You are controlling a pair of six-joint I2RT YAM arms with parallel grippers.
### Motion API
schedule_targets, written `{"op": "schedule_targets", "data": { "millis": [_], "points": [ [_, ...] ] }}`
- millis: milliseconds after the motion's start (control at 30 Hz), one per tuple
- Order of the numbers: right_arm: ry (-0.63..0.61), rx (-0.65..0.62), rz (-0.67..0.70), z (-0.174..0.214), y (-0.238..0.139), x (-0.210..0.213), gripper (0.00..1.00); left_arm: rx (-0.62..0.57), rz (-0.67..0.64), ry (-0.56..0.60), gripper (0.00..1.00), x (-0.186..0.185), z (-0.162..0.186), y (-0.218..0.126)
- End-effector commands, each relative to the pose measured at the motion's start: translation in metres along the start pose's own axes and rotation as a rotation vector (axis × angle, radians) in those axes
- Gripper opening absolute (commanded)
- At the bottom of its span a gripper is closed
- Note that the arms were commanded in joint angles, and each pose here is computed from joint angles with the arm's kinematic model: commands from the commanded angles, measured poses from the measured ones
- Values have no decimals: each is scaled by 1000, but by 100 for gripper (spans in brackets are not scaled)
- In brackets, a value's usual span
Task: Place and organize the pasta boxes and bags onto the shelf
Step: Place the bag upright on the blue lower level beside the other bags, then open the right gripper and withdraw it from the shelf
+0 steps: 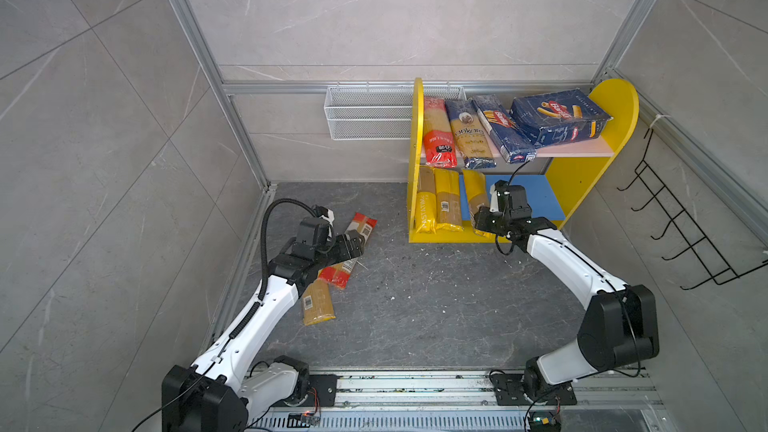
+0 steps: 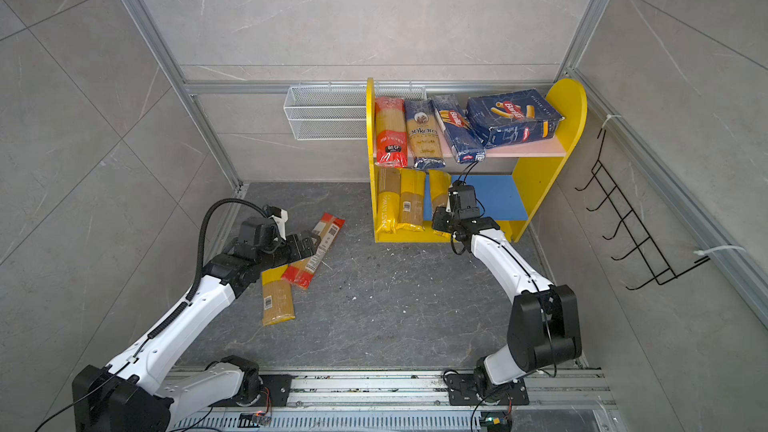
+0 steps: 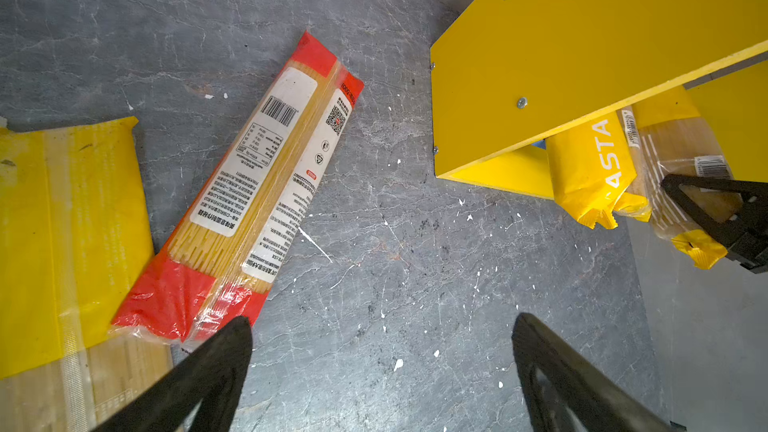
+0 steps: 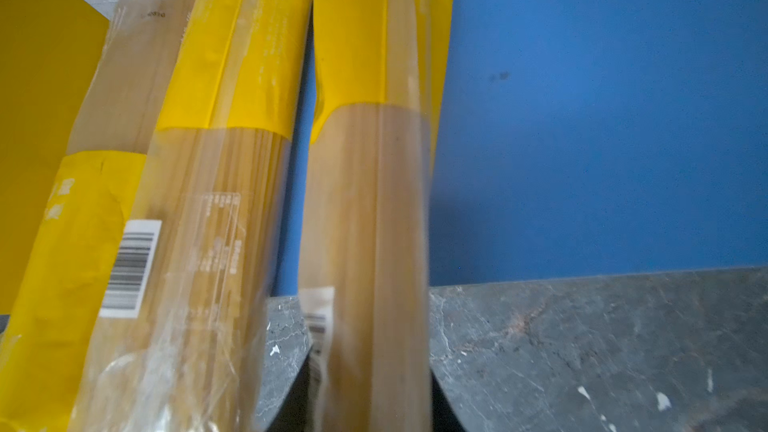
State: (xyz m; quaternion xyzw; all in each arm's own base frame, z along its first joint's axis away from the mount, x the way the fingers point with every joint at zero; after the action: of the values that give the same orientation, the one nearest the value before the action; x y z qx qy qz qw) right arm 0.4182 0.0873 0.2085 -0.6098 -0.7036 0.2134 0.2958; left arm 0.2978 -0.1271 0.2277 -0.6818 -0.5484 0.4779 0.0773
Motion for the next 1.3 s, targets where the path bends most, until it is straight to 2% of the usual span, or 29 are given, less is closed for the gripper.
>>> {"op": "schedule_targets", "data": {
  "millis": [0, 200, 267, 300, 367, 400, 467, 567, 733, 900, 1267],
  "points": [
    [-34, -224, -69, -65, -13, 16, 25, -56, 29, 34, 100, -11, -18, -6],
    [-22, -214, -65, -73, 0, 10, 28, -59, 23, 36, 100, -11, -20, -7],
    [-10, -200, -70, -74, 4, 8, 33, -58, 21, 37, 100, -11, -20, -7],
    [-4, -193, -69, -73, 6, 7, 39, -58, 21, 38, 100, -11, -20, -7],
    [6, -186, -73, -71, 8, 6, 62, -58, 21, 37, 100, -12, -20, -7],
    [9, -184, -74, -71, 9, 5, 68, -59, 21, 36, 100, -11, -21, -8],
    [17, -173, -79, -69, 10, 3, 77, -59, 22, 36, 100, -12, -21, -9],
    [26, -169, -82, -65, 5, 3, 82, -60, 23, 35, 100, -12, -21, -10],
    [53, -165, -74, -55, -10, 0, 84, -64, 27, 29, 100, -11, -19, -14],
    [94, -125, -81, -24, -20, -3, 85, -67, 33, 21, 100, -7, -13, -18],
    [125, -119, -89, 34, -86, -4, 85, -57, -102, -10, 100, 37, 18, -14]
  ]
}}
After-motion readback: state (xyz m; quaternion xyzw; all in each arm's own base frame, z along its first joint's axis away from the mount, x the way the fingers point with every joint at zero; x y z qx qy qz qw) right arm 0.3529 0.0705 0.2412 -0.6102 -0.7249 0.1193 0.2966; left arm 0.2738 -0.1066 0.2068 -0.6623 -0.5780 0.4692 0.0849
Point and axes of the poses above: each gripper's point midway between its finger pads, its own y axis out along the fingers, its own x axis along the line the jaws close on, z = x × y, the point moved 3 cm from there along -y, back along the fingers, and after that the axes turned 9 degrees about -y, right-handed, at the moved point
